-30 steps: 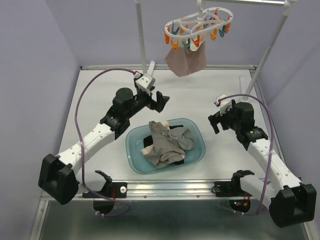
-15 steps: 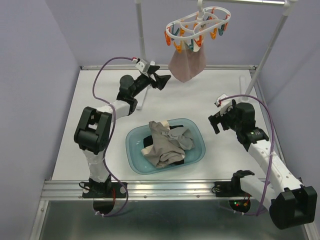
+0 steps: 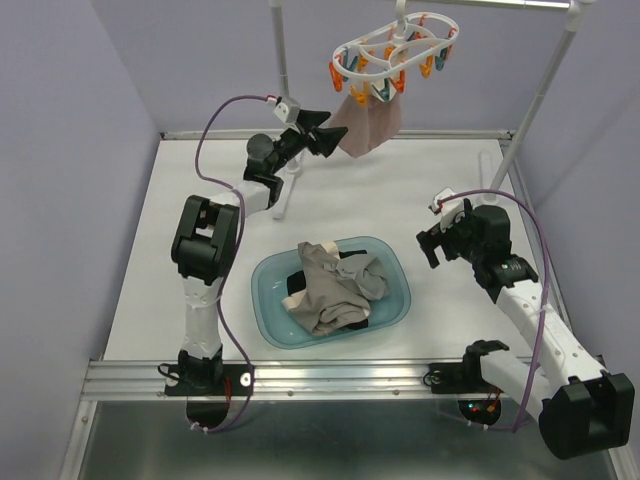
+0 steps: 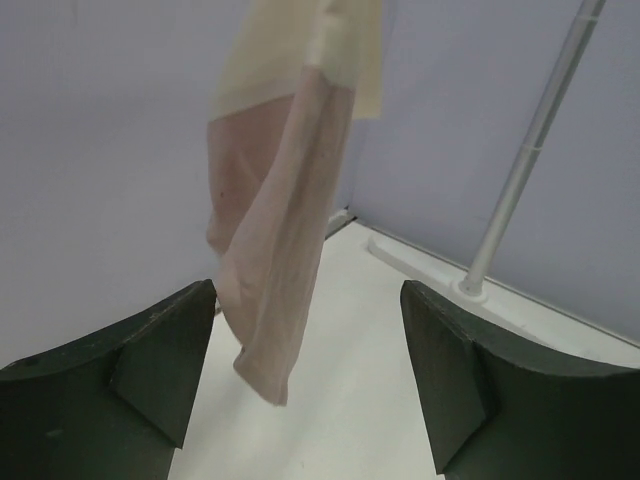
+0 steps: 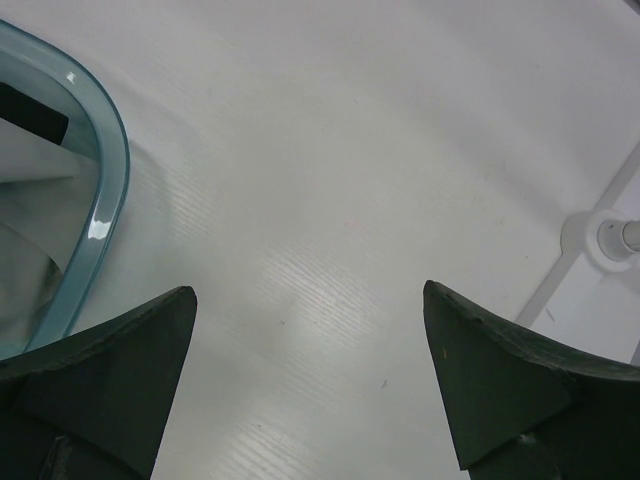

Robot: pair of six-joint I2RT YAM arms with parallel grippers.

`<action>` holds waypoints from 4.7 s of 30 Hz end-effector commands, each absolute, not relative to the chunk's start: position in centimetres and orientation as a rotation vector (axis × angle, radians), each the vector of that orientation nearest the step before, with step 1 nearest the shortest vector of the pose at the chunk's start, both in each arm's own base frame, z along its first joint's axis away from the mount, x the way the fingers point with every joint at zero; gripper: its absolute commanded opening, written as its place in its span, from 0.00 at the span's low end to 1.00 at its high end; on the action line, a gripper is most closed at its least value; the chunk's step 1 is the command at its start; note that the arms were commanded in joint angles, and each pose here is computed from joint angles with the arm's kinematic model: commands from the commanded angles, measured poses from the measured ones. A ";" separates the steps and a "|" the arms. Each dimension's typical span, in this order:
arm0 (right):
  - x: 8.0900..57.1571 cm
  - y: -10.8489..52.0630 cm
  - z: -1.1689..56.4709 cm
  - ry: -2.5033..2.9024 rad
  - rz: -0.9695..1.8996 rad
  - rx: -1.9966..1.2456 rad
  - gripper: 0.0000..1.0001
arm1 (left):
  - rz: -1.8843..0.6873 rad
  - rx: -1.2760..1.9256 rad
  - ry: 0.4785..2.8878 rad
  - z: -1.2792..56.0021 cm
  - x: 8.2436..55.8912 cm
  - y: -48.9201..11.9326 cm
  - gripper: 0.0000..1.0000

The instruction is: Remove the underwear clipped to the hanger

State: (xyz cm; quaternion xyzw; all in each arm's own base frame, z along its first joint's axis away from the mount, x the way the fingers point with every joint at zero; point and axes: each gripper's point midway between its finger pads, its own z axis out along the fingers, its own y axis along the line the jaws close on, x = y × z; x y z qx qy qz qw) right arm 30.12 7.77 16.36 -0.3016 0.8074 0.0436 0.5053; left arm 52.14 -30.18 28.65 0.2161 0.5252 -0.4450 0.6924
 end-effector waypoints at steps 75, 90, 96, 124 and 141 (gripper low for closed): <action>30.6 7.4 16.9 1.916 0.080 -0.716 1.00 | -1.092 0.749 0.804 41.6 40.2 -49.5 0.00; 30.9 6.9 16.8 1.929 0.057 -0.696 1.00 | -0.976 0.669 0.867 41.4 43.9 -49.7 0.00; 31.0 6.9 16.8 1.932 0.056 -0.692 1.00 | -0.973 0.666 0.885 41.5 43.8 -49.6 0.20; 30.9 7.0 16.6 1.934 0.069 -0.702 1.00 | -0.852 0.545 0.999 47.6 43.2 -40.4 0.70; 31.0 7.0 16.4 1.941 0.067 -0.702 1.00 | -1.021 0.705 1.013 46.9 48.9 -39.2 0.70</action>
